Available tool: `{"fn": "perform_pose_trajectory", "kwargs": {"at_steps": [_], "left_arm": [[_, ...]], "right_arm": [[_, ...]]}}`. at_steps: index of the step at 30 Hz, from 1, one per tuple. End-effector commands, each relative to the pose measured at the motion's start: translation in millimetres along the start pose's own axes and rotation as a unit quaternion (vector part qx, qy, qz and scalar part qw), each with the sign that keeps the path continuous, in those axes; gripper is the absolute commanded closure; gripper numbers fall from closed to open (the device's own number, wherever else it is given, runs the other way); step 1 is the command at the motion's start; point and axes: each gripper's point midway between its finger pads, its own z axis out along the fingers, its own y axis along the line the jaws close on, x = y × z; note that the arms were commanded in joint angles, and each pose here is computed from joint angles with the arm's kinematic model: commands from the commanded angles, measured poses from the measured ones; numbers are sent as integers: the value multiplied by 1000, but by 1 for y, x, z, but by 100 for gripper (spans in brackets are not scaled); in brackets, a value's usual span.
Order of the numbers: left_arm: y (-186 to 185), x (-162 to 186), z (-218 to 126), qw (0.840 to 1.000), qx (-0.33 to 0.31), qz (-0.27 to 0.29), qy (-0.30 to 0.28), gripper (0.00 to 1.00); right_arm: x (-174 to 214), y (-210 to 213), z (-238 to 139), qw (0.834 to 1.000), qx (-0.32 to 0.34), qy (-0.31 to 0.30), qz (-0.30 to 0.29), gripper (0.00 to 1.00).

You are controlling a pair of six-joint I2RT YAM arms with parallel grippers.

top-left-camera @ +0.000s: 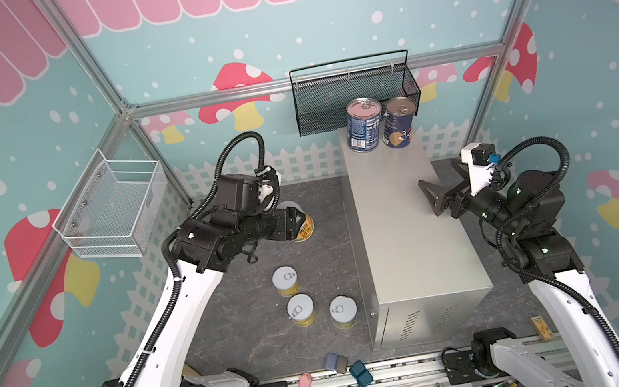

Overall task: Place and organize the canned foods onto the counter
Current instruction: 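Lift the yellow canister with the left gripper toward the right gripper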

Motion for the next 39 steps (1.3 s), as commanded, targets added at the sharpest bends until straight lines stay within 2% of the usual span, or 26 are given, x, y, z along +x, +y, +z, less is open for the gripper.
{"fn": "perform_pose_trajectory", "kwargs": {"at_steps": [1, 10, 15, 26, 39], "left_arm": [[-38, -13, -38, 995, 64, 65, -26, 100], [-106, -43, -73, 979, 130, 149, -57, 100], [-137, -54, -62, 970, 153, 180, -56, 100], [-186, -62, -27, 957, 149, 241, -62, 99], [-219, -69, 8, 953, 180, 234, -69, 70]], "right_arm": [[-4, 6, -2, 1000, -13, -12, -2, 1], [-2, 8, -11, 1000, -5, -12, -5, 1], [0, 11, -17, 1000, -8, -11, -5, 1], [3, 20, -26, 1000, -20, -10, -8, 1], [-3, 41, -41, 997, -62, -30, -41, 1]]}}
